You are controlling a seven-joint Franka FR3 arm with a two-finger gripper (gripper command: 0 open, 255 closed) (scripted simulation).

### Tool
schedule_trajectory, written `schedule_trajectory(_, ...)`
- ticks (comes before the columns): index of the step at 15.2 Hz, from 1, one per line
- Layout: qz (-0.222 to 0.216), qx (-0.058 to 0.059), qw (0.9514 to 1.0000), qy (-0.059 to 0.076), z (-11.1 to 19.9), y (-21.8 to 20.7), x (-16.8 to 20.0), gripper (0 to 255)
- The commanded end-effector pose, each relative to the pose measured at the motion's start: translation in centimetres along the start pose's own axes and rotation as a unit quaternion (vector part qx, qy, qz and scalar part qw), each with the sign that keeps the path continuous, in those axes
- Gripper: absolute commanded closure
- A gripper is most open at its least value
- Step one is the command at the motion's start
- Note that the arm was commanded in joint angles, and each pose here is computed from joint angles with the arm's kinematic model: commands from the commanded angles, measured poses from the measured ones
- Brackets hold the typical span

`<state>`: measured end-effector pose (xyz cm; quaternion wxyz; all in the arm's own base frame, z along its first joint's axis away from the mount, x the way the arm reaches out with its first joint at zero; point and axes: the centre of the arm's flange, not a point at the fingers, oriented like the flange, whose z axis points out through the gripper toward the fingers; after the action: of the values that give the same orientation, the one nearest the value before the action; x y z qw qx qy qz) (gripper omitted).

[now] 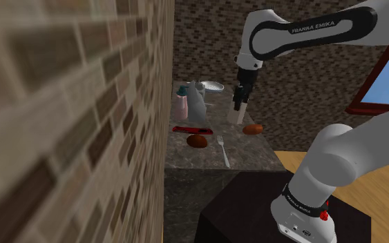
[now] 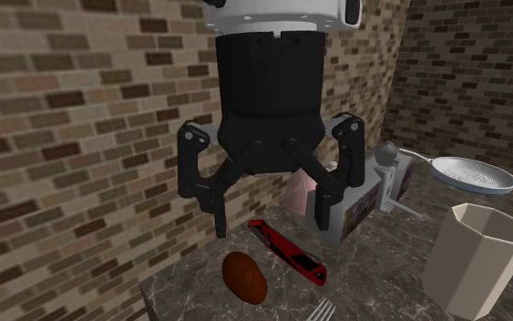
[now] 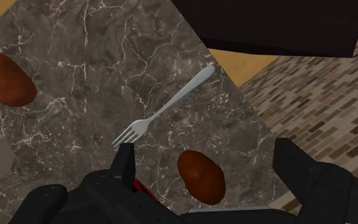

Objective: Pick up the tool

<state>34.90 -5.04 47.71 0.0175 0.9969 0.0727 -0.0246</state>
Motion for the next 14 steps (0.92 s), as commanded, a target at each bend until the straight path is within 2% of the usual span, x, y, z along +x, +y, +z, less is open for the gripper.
schedule_trajectory(1,-0.017,-0.001,0.9998,0.008,1.9,0.9,1.7,0)
schedule_trajectory(7,-0.067,-0.004,0.9974,0.027,7.3,3.1,6.4,0)
schedule_trajectory(14,-0.125,-0.007,0.9909,0.050,13.3,5.1,12.5,0)
